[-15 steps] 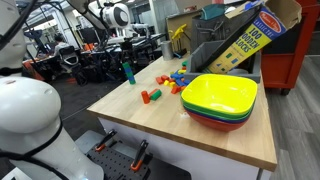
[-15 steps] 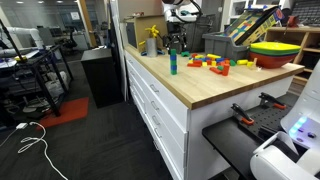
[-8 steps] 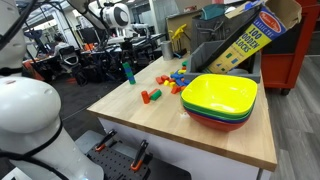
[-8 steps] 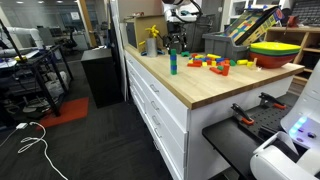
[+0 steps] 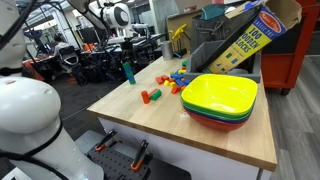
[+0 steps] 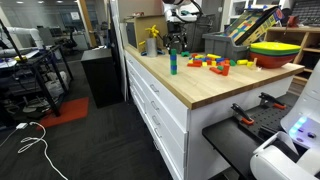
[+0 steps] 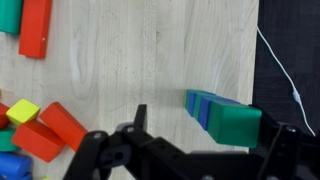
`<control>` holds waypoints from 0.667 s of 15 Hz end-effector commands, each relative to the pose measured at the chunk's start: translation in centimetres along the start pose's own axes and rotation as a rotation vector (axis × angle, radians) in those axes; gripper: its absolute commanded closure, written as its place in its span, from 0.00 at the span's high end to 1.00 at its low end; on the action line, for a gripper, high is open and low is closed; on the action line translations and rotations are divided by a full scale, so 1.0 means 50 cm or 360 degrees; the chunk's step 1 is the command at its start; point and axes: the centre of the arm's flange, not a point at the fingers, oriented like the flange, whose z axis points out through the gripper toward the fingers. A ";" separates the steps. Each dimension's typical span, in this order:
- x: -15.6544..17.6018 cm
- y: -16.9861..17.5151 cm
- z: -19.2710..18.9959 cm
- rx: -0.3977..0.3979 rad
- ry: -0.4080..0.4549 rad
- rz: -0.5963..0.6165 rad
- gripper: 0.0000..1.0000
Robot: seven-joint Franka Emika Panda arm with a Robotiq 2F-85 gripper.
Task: Pick up one square green block and put it on the pile of stacked up blocks on the left
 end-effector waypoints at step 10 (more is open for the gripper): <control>-0.042 -0.028 -0.047 0.0127 -0.0001 -0.0120 1.00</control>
